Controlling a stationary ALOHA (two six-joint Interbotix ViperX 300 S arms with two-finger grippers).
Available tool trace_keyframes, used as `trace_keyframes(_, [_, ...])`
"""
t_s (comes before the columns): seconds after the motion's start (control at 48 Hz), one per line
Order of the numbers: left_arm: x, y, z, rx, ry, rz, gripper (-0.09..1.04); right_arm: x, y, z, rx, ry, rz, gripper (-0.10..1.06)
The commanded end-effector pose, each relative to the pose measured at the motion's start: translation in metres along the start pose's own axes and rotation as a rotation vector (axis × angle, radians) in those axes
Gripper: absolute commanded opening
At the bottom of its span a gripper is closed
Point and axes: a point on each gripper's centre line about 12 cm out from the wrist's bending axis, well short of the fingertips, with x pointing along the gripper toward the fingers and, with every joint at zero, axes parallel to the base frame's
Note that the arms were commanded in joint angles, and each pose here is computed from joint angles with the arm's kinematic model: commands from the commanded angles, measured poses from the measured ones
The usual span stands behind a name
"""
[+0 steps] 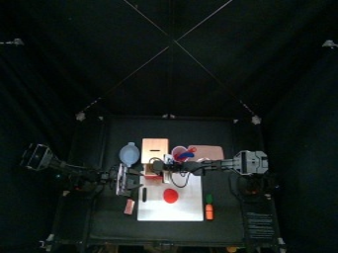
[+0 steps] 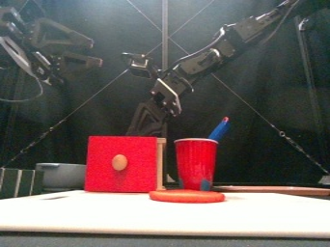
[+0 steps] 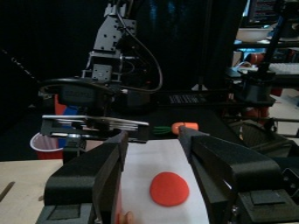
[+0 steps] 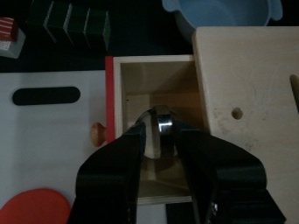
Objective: Get the cutter from the drawer then cut the dough then place the extra dough in the bowl
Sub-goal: Place the cutter on the board
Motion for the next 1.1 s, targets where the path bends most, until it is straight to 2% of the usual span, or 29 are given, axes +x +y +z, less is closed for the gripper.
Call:
trace_keyframes(0.021, [0.003, -0.001, 0.005, 0.0, -0.023, -0.003, 0.86, -0.007, -0.005, 0.015, -0.01, -0.042, -0.013, 0.71])
trace_keyframes(0.521, [0.002, -0.001, 0.005, -0.002, -0.022, -0.002, 0.86, 0.0, -0.009, 0.008, -0.018, -0.018, -0.019, 0.69])
trace_keyframes(0.938, [0.001, 0.001, 0.002, -0.008, -0.01, 0.011, 0.86, -0.003, -0.008, 0.013, -0.024, -0.026, -0.019, 0.47])
trace_keyframes(1.104, [-0.001, 0.002, 0.001, -0.013, -0.006, 0.022, 0.86, -0.01, -0.008, 0.021, -0.024, -0.049, -0.02, 0.44])
